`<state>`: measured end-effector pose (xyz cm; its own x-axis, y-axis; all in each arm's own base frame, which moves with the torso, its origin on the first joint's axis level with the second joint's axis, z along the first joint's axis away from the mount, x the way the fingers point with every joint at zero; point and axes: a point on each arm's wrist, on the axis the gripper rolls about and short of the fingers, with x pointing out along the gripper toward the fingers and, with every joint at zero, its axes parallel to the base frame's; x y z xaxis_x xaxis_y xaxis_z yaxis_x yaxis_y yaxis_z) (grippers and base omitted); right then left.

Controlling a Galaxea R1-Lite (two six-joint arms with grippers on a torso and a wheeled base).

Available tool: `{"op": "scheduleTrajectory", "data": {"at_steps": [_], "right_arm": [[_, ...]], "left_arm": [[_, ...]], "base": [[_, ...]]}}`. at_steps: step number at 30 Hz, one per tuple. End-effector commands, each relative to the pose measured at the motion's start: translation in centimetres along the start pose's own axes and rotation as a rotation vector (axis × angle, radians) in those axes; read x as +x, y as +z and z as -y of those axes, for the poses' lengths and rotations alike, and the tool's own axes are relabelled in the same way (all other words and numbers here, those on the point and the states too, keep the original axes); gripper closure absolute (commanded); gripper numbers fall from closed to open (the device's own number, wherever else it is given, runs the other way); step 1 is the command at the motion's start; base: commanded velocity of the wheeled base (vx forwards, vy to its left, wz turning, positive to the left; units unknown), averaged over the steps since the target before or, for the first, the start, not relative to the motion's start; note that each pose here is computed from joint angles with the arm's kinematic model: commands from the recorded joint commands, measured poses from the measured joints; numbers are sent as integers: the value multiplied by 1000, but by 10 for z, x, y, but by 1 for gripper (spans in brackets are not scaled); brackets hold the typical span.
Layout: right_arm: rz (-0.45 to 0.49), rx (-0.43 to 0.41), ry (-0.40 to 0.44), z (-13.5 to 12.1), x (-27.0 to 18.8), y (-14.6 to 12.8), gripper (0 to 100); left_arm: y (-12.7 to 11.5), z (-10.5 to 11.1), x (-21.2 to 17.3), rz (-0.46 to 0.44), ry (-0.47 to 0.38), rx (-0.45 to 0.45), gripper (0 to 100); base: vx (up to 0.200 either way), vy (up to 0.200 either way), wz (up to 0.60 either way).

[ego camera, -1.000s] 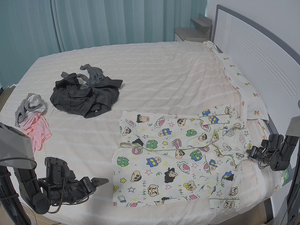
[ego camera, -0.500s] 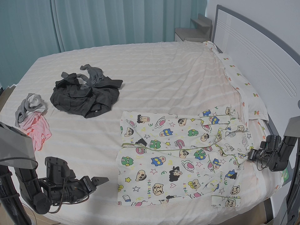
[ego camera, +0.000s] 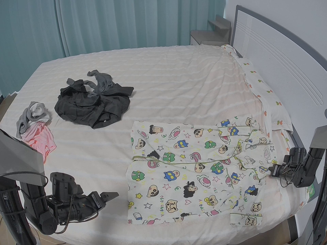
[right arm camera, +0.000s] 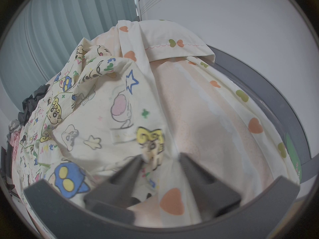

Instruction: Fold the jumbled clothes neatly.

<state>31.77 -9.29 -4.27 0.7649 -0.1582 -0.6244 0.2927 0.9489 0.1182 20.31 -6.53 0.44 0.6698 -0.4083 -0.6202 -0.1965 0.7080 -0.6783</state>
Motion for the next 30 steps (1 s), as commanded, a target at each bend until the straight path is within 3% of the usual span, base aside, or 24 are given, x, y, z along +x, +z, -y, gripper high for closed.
{"op": "scheduleTrajectory", "data": {"at_steps": [1,7,10,12,17,20,26,30], "right_arm": [[125,25,-14,10,-29,33,0],[226,69,4,5,-53,56,0],[269,133,66,-12,-61,67,0],[303,220,165,-37,-74,77,0],[285,270,273,-68,-90,74,0],[271,276,288,-73,-94,70,0],[202,301,409,-92,-103,60,0],[143,401,476,-96,-100,59,0]], "left_arm": [[0,-1,2,0,-2,-5,0],[1,0,2,6,-14,-6,0],[2,2,2,16,-25,-13,0],[4,6,0,44,-58,-39,0],[7,10,-4,82,-117,-89,0],[6,11,-3,83,-123,-88,0],[-1,16,-3,54,-138,-63,0],[-2,17,-3,53,-137,-57,0]], "base": [[0,0,0],[0,0,0],[0,0,0],[0,0,0],[0,0,0],[0,0,0],[0,-67,0],[0,-200,0]]}}
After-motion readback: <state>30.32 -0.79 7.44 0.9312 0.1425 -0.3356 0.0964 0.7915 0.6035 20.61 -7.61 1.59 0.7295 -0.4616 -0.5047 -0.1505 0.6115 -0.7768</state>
